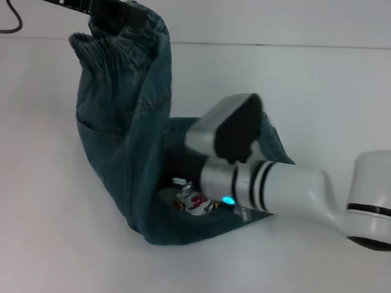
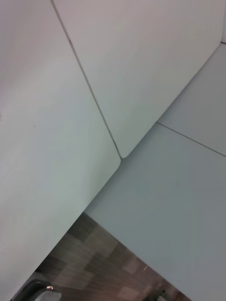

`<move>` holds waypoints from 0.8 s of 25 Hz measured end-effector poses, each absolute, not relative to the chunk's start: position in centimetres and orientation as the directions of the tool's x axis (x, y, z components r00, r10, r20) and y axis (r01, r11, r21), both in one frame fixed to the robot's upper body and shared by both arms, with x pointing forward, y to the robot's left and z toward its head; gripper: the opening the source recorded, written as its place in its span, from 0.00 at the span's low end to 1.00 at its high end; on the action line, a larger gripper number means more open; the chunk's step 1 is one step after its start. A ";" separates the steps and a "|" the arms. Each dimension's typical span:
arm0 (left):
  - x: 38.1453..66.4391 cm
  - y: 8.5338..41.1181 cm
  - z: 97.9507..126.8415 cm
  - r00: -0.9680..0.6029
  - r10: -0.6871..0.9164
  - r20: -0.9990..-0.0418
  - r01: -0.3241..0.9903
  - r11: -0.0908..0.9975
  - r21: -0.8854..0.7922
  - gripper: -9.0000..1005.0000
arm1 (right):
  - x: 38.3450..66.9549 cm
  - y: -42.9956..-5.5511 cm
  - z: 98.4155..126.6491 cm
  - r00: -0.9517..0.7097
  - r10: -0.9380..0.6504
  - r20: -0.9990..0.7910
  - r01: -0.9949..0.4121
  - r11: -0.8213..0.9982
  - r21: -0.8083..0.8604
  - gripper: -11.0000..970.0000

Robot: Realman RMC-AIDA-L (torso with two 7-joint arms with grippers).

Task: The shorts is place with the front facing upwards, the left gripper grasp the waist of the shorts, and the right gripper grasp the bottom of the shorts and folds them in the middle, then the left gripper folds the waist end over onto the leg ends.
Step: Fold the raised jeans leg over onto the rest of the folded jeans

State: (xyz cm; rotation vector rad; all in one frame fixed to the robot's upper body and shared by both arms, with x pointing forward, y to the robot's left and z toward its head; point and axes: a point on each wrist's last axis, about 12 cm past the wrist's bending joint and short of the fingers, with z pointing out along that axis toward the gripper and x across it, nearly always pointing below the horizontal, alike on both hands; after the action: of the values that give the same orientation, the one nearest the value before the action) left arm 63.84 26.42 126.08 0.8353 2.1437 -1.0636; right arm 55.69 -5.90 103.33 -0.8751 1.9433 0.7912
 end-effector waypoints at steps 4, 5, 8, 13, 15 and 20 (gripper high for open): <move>63.8 26.3 125.7 -0.628 0.268 -0.731 0.746 0.475 -0.467 0.08 | 56.3 -8.6 102.4 -0.435 -0.225 -0.872 -0.745 0.633 0.208 0.04; 63.7 26.2 125.6 -0.628 0.268 -0.730 0.746 0.473 -0.469 0.08 | 56.6 -10.0 102.1 -0.444 -0.199 -0.874 -0.716 0.664 0.213 0.04; 63.7 26.0 125.3 -0.630 0.270 -0.728 0.748 0.465 -0.474 0.08 | 57.0 -11.1 101.9 -0.451 -0.177 -0.875 -0.687 0.695 0.213 0.03; 63.7 25.1 124.9 -0.625 0.276 -0.730 0.760 0.428 -0.489 0.09 | 57.7 -13.8 101.8 -0.455 -0.069 -0.888 -0.603 0.757 0.250 0.03; 63.6 24.6 124.8 -0.621 0.277 -0.733 0.766 0.412 -0.493 0.09 | 58.1 -15.1 102.2 -0.442 0.021 -0.897 -0.558 0.777 0.293 0.03; 63.2 22.1 124.2 -0.610 0.301 -0.733 0.786 0.351 -0.509 0.09 | 59.5 -18.0 103.3 -0.382 0.182 -0.906 -0.452 0.818 0.355 0.03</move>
State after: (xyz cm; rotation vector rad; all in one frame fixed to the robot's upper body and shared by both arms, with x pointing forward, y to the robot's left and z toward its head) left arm 63.18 22.07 124.16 0.9436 2.0927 -1.2114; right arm 59.53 -17.95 103.34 -0.2050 1.8455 0.6841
